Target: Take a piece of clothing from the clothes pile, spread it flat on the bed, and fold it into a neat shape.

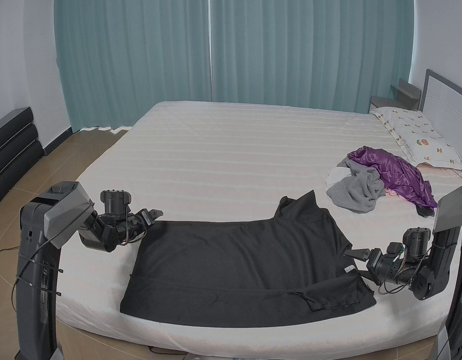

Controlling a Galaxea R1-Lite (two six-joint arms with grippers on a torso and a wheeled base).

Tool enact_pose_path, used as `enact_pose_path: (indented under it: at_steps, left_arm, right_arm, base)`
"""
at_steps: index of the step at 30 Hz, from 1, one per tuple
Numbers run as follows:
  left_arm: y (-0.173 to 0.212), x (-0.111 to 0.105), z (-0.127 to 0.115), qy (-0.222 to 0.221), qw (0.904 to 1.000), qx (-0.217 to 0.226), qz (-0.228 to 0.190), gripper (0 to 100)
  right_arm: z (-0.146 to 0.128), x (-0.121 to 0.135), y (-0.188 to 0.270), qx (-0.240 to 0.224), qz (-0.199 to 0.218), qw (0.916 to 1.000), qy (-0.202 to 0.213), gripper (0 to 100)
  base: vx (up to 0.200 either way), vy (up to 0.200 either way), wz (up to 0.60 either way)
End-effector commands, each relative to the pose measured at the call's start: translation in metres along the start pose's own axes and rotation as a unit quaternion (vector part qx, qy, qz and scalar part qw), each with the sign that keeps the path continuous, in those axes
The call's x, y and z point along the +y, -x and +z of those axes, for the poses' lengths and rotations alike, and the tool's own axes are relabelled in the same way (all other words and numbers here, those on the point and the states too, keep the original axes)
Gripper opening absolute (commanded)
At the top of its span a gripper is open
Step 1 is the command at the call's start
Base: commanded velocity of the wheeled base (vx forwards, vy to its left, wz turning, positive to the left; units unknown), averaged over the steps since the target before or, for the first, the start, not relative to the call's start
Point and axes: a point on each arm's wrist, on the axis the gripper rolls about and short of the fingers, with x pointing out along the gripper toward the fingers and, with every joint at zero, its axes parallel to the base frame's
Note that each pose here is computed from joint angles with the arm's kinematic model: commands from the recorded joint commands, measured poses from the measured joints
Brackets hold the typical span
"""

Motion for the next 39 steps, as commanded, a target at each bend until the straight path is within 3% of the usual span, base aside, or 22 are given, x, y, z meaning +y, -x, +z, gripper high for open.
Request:
enact_pose_path:
  at_steps: [1,16,17,25,28,31,39]
  left_arm:
    - [-0.002,0.002,-0.002,0.001,1.0000,0.002,0.001,100]
    - [-0.006,0.000,-0.001,-0.001,1.0000,-0.002,-0.003,100]
    - [-0.006,0.000,0.000,-0.001,1.0000,-0.003,-0.004,0]
    - [-0.005,0.000,0.001,-0.002,0.9999,-0.012,0.005,0]
    - [-0.005,0.001,0.004,-0.001,0.9989,-0.035,0.031,0]
    - [-0.004,0.000,0.005,-0.003,0.9985,-0.048,0.027,0]
    - [-0.002,-0.004,0.004,-0.005,0.9973,-0.069,0.024,0]
  right_arm:
    - [0.000,0.000,0.000,0.000,0.000,1.0000,0.000,100]
    - [0.000,0.000,0.000,0.000,0.000,1.0000,0.000,100]
    - [0.000,0.000,0.000,0.000,0.000,1.0000,0.000,100]
    - [0.000,0.000,0.000,0.000,0.000,1.0000,0.000,100]
    - [0.000,0.000,0.000,0.000,0.000,1.0000,0.000,100]
    - [0.002,0.000,-0.003,-0.005,0.001,1.0000,0.003,100]
    - [0.022,0.021,-0.025,-0.066,0.007,0.9970,0.041,100]
  base:
    - [0.000,0.000,0.00]
    - [0.000,0.000,0.00]
    - [0.000,0.000,0.00]
    - [0.000,0.000,0.00]
    - [0.000,0.000,0.00]
    - [0.000,0.000,0.00]
    - [0.000,0.000,0.00]
